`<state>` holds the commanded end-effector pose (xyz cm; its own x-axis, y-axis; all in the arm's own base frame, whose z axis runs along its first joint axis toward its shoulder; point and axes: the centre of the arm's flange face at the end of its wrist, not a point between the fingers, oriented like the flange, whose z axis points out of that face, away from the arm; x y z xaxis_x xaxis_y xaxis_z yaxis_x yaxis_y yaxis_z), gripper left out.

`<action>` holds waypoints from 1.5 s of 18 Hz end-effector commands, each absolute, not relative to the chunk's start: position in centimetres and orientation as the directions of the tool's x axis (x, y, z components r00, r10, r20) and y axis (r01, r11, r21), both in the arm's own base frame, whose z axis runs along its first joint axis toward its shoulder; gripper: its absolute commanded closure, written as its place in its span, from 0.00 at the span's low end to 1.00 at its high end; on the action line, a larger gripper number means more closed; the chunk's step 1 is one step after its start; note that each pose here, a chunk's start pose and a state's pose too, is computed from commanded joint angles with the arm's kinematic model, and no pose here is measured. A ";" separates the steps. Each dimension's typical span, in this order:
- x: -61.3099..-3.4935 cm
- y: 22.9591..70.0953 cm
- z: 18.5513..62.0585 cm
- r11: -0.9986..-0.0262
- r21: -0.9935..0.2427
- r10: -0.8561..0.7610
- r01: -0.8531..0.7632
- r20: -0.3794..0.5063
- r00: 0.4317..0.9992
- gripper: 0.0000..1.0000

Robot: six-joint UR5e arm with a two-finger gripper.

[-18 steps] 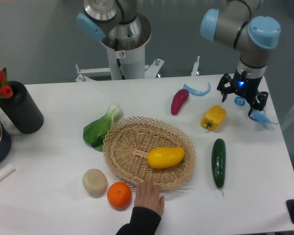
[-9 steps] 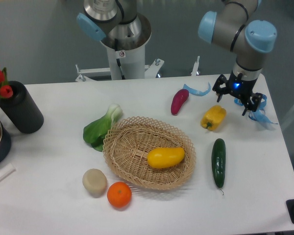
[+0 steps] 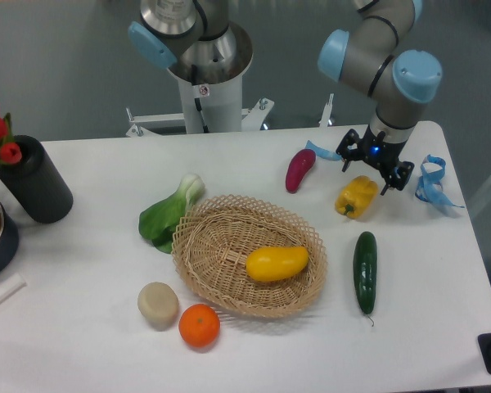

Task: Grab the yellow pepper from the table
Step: 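Move the gripper over the yellow bell pepper and lower toward it, then lower the gripper around the yellow pepper and close on it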

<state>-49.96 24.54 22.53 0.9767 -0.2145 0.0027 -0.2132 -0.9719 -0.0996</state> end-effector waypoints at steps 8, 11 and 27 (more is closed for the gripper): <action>-50.2 25.0 20.8 -0.974 -0.098 -0.209 -0.206 0.012 0.978 0.00; -49.8 25.5 19.5 -0.972 -0.098 -0.217 -0.214 0.030 0.976 0.00; -51.5 25.9 22.2 -0.971 -0.099 -0.213 -0.216 -0.037 0.976 0.68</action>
<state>-51.51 25.89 22.25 0.9764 -0.2130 -0.0367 -0.2156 -0.9714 -0.0995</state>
